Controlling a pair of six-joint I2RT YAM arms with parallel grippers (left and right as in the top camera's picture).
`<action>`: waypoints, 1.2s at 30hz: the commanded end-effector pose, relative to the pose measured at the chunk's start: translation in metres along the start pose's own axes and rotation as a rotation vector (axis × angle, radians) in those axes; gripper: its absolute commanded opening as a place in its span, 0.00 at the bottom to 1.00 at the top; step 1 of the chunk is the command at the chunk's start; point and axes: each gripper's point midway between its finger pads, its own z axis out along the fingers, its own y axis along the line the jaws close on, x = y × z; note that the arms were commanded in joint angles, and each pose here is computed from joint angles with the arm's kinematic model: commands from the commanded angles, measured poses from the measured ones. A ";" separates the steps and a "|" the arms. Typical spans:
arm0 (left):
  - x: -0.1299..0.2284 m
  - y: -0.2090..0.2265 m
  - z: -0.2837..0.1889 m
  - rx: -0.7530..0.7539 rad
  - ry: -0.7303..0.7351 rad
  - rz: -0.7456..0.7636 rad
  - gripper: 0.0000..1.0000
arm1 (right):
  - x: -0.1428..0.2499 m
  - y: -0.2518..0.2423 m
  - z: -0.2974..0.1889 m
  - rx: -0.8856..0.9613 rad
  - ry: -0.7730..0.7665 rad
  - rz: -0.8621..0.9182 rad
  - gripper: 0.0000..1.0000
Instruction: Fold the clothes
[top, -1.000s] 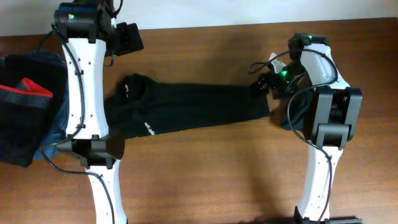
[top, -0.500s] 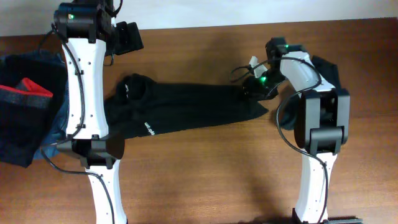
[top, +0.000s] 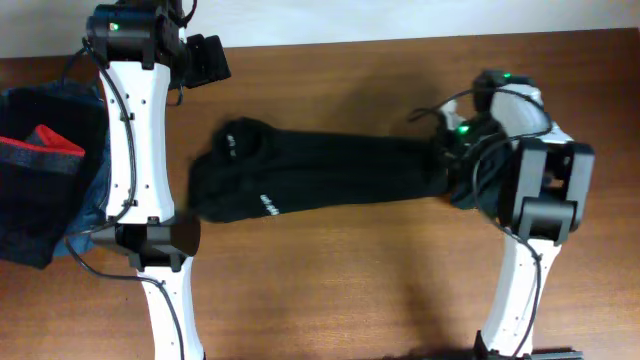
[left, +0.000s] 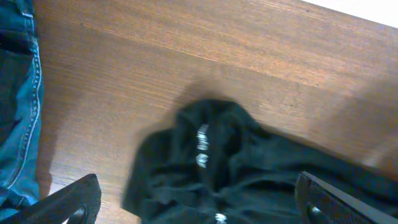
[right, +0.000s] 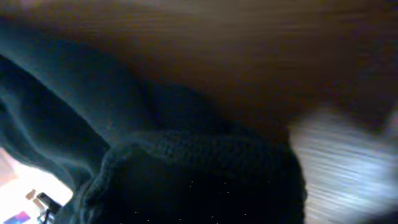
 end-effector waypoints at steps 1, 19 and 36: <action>-0.002 0.001 0.004 -0.011 -0.004 -0.007 0.99 | -0.018 -0.022 -0.033 0.084 -0.054 -0.029 0.04; -0.004 0.001 0.004 -0.009 -0.011 -0.007 0.99 | 0.010 0.148 0.013 0.214 0.058 -0.294 0.04; -0.003 0.001 0.005 -0.010 -0.008 -0.007 0.99 | 0.025 0.209 0.047 0.163 0.051 -0.384 0.99</action>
